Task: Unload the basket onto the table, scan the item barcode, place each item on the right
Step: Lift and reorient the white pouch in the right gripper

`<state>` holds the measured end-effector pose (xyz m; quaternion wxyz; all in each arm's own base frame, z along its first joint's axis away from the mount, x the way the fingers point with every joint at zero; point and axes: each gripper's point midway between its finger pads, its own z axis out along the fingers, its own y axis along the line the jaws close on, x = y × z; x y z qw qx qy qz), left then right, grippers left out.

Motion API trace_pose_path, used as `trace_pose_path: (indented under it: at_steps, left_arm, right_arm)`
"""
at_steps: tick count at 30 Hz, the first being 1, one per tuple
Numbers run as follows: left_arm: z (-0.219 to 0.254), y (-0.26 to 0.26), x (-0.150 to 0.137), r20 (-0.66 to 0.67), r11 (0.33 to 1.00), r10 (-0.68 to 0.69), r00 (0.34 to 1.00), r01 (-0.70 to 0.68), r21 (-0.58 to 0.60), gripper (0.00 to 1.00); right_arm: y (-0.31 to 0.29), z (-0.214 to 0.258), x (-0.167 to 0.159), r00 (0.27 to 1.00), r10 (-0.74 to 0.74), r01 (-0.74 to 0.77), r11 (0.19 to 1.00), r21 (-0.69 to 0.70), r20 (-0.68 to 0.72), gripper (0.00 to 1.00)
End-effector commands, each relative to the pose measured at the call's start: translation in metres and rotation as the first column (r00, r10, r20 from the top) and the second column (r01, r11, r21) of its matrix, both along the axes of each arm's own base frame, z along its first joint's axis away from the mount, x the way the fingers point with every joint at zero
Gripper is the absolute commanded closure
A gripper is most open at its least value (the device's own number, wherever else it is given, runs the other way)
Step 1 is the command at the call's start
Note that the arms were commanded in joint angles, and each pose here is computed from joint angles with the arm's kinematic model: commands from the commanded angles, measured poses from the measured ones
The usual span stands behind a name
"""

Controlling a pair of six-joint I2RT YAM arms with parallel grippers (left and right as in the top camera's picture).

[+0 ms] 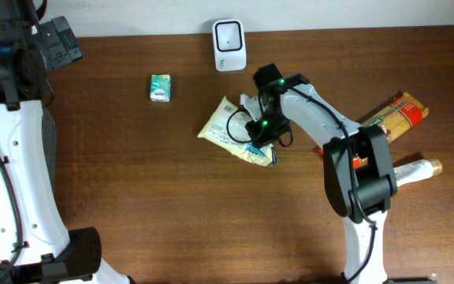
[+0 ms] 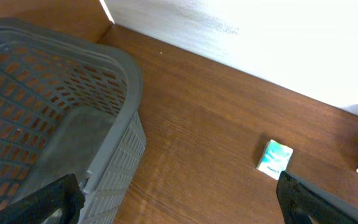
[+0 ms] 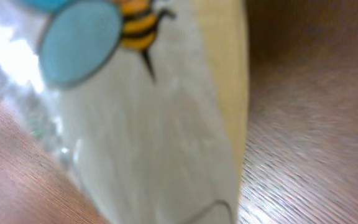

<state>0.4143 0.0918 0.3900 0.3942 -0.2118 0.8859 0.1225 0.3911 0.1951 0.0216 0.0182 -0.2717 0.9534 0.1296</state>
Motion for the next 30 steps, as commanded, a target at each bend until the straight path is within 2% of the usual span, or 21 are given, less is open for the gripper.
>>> trace_pose_path:
  at_steps: [1,4,6,9,11,20,21,23,25,26,28,29,30]
  left_arm:
    - [-0.001,0.003,0.0,-0.007,1.0,0.003,1.0,-0.003,0.015,0.01]
    - [-0.001,0.003,0.0,-0.007,1.0,0.003,1.0,-0.003,0.015,0.01]
    - [-0.001,0.003,0.0,-0.007,1.0,0.003,1.0,-0.003,0.015,0.01]
    - [-0.001,0.003,0.0,-0.007,1.0,0.003,1.0,-0.003,0.015,0.01]
    - [-0.001,0.003,0.0,-0.007,1.0,0.003,1.0,-0.003,0.015,0.01]
    - [-0.001,0.003,0.0,-0.007,1.0,0.003,1.0,-0.003,0.015,0.01]
    - [-0.001,0.003,0.0,-0.007,1.0,0.003,1.0,-0.003,0.015,0.01]
    - [-0.001,0.003,0.0,-0.007,1.0,0.003,1.0,-0.003,0.015,0.01]
    - [-0.001,0.003,0.0,-0.007,1.0,0.003,1.0,-0.003,0.015,0.01]
    - [-0.001,0.003,0.0,-0.007,1.0,0.003,1.0,-0.003,0.015,0.01]
    - [-0.001,0.003,0.0,-0.007,1.0,0.003,1.0,-0.003,0.015,0.01]
    - [-0.001,0.003,0.0,-0.007,1.0,0.003,1.0,-0.003,0.015,0.01]
    - [-0.001,0.003,0.0,-0.007,1.0,0.003,1.0,-0.003,0.015,0.01]
  right_arm:
    - [0.025,0.089,0.014,0.948,0.147,-0.14,0.989,-0.046,0.283,0.96]
    - [0.059,0.155,-0.017,0.873,0.264,-0.296,0.955,0.016,0.41,0.96]
    - [0.067,0.203,-0.037,0.839,0.254,-0.341,0.934,0.102,0.481,0.96]
    - [0.071,0.24,-0.072,0.81,0.291,-0.439,0.876,0.198,0.509,0.96]
    - [0.074,0.246,-0.083,0.811,0.303,-0.463,0.855,0.232,0.501,0.96]
    - [0.074,0.244,-0.078,0.818,0.285,-0.442,0.867,0.23,0.499,0.96]
    - [0.069,0.239,-0.071,0.833,0.259,-0.399,0.894,0.205,0.489,0.96]
    - [0.037,0.211,-0.038,0.879,0.118,-0.151,0.988,0.035,0.462,0.96]
    - [-0.005,0.174,-0.006,0.877,-0.016,0.122,0.974,-0.19,0.48,0.96]
    - [-0.03,0.158,0.008,0.852,-0.083,0.274,0.913,-0.303,0.518,0.96]
    - [-0.075,0.133,0.026,0.757,-0.171,0.54,0.707,-0.457,0.63,0.96]
    - [-0.092,0.118,0.03,0.717,-0.148,0.618,0.588,-0.522,0.682,0.96]
    - [-0.096,0.107,0.032,0.71,-0.114,0.633,0.535,-0.559,0.694,0.96]
